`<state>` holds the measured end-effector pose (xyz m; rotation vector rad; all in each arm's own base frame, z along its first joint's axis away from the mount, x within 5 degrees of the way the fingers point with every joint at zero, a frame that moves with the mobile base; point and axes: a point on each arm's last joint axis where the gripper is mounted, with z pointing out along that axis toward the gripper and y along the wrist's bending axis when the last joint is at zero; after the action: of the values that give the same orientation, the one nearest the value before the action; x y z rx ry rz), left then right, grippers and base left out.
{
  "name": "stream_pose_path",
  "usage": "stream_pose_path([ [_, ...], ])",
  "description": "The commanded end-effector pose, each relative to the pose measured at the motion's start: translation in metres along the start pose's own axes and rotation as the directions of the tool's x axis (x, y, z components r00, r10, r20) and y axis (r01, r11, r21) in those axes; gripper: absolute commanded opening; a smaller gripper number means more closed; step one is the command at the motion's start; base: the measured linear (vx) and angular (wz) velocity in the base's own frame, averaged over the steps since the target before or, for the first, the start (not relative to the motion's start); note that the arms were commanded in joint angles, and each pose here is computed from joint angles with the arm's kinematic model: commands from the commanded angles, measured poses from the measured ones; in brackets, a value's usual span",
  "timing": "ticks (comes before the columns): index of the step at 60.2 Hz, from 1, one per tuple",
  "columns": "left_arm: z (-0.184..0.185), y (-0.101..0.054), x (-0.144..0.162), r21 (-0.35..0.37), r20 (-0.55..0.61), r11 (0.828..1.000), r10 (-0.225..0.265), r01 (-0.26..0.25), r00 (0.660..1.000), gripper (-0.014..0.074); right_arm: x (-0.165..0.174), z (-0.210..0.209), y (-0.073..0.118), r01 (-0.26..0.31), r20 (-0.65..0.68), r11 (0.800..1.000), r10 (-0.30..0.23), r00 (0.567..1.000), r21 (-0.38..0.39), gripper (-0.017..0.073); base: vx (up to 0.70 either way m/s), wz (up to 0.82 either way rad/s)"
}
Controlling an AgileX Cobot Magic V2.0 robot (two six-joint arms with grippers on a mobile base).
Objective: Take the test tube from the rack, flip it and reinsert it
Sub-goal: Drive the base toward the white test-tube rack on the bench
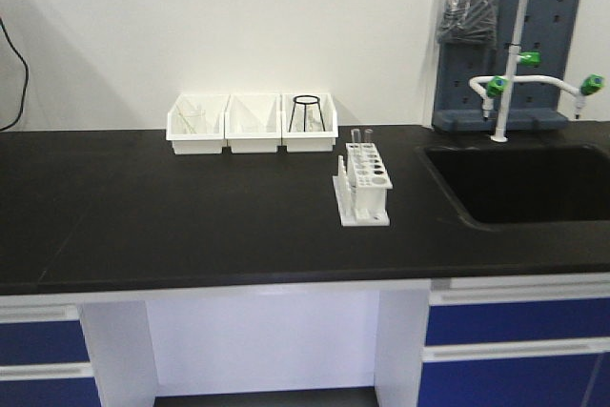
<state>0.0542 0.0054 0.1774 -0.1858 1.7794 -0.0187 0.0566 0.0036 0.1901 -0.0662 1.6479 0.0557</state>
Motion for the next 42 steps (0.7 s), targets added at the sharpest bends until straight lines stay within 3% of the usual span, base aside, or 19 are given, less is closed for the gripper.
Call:
stream_pose_path([
  [1,-0.0012,-0.0018,-0.008,0.024,0.096,1.0,-0.004,0.002,0.995,-0.0006,-0.0077,-0.0011,0.0013,0.02,0.091,1.0,-0.018,0.996,-0.014,-0.0008,0.41,0.13],
  [42,-0.0012,-0.0018,-0.008,0.024,0.096,1.0,-0.004,0.002,0.995,-0.0006,-0.0077,-0.0011,0.0013,0.02,0.091,1.0,-0.018,0.996,-0.014,-0.0008,0.44,0.09],
])
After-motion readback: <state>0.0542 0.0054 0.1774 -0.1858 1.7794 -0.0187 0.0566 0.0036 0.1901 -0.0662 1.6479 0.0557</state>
